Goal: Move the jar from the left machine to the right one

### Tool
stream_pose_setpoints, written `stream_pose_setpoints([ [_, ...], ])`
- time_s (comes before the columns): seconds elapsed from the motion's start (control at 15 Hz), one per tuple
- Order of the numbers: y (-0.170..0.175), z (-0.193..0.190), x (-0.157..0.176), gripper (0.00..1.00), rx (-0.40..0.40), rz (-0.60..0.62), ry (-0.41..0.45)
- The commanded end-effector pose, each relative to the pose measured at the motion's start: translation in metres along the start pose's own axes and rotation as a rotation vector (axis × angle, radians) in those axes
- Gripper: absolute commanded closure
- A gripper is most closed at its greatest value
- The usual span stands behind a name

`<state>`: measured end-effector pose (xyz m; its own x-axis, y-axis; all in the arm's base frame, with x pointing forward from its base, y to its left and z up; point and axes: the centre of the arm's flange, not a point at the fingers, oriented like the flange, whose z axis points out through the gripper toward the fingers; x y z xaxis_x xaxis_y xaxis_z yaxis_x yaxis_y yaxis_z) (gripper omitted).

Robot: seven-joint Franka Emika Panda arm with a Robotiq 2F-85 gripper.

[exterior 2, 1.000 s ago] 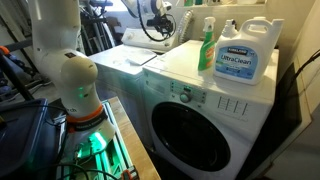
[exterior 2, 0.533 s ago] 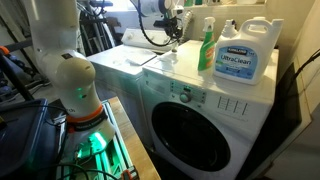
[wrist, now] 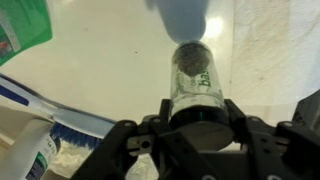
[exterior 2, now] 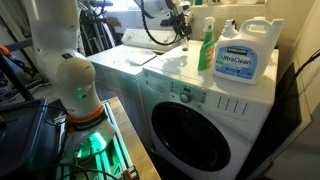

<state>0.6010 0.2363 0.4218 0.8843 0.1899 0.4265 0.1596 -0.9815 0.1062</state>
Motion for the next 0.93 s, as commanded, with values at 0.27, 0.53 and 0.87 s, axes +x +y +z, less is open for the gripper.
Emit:
stream_pose_setpoints([
  [0.27, -0.012, 0.025, -0.002, 0.71, -0.031, 0.042, -0.033],
  [0.53, -0.015, 0.037, -0.010, 0.71, -0.004, 0.092, -0.046],
  [0.87, -0.008, 0.000, -0.008, 0.01, -0.038, 0.124, -0.030],
])
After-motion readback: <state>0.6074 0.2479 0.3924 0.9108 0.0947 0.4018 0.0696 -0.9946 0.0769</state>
